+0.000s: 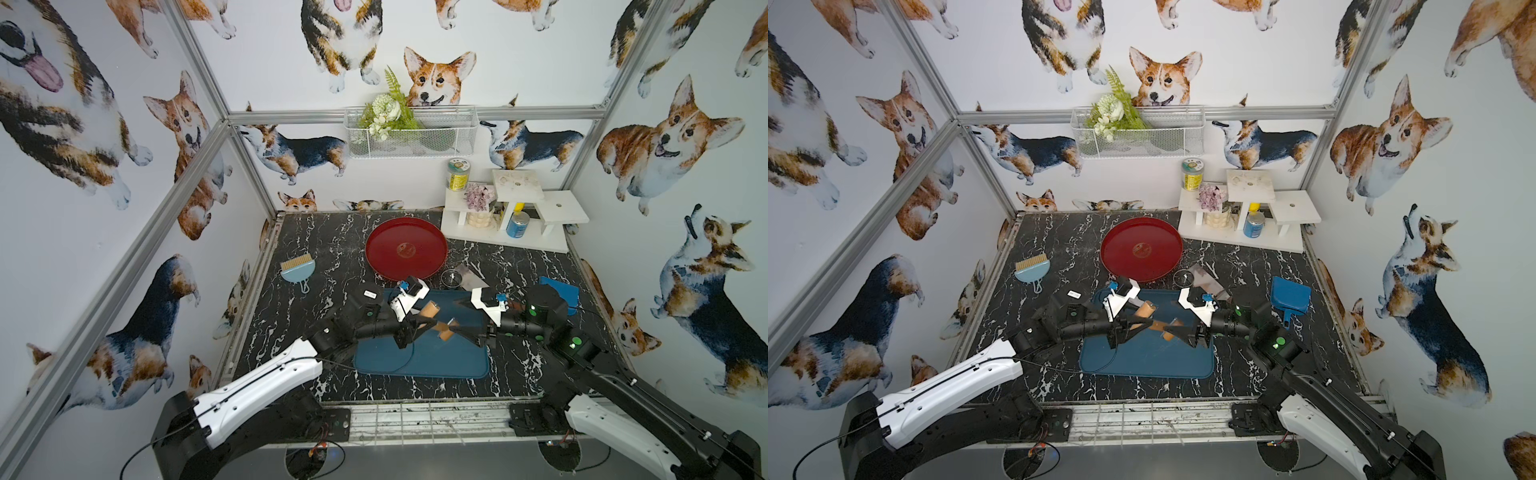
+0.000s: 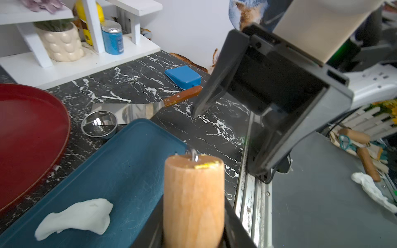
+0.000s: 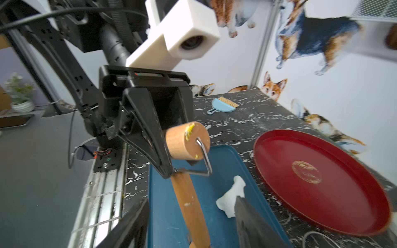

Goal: Roll out the dumpling wrappers from the dough
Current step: Adjust the rolling pin.

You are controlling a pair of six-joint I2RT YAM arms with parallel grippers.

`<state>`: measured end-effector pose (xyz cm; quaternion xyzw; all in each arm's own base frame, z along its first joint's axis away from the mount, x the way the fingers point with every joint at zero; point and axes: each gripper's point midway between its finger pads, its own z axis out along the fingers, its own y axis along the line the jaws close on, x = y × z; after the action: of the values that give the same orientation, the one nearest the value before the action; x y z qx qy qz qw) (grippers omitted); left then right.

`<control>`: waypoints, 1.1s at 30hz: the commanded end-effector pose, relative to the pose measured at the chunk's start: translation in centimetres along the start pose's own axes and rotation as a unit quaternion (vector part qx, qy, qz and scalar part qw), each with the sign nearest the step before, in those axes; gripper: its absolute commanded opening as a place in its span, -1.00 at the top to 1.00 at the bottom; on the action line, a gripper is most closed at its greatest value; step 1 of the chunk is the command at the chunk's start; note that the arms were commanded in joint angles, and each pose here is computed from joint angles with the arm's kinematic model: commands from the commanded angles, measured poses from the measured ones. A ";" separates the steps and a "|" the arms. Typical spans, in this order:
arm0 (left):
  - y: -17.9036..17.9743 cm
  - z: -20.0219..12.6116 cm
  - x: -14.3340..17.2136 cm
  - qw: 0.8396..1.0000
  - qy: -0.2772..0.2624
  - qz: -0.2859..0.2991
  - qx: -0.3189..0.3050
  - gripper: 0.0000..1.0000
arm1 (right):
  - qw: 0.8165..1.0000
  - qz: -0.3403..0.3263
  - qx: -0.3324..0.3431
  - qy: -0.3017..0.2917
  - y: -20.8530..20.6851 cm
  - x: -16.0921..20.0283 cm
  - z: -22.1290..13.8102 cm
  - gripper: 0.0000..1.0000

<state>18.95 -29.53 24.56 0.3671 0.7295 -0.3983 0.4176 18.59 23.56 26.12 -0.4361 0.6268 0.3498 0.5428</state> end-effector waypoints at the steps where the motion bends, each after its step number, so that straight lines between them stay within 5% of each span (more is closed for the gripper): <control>1: 1.1 -0.6 -1.9 0.998 -0.056 -0.006 -0.036 1.00 | 0.988 0.049 0.130 -0.063 -4.0 -2.2 -1.5 -0.62; 5: 1.5 -2.2 -4.1 0.993 -0.101 -0.012 -0.063 1.00 | 0.958 0.147 0.203 -0.139 -6.1 -2.8 -3.8 -0.69; 12: -0.7 -4.7 -8.6 0.985 -0.170 -0.003 -0.032 1.00 | 0.916 0.285 0.149 -0.239 -5.2 -2.8 -4.6 -0.71; 24: -4.3 -6.2 -11.9 0.976 -0.209 0.010 0.054 1.00 | 0.911 0.338 0.038 -0.234 -3.7 -3.8 -1.6 -0.79; 33: -5.9 -6.8 -12.8 0.970 -0.221 0.008 0.096 1.00 | 0.915 0.309 -0.039 -0.256 -2.0 -6.1 -1.0 -0.79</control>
<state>17.38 -28.50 37.63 0.3081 0.6124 -0.5088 0.5207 21.90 22.80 29.05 -0.1000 0.6142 0.5926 0.5114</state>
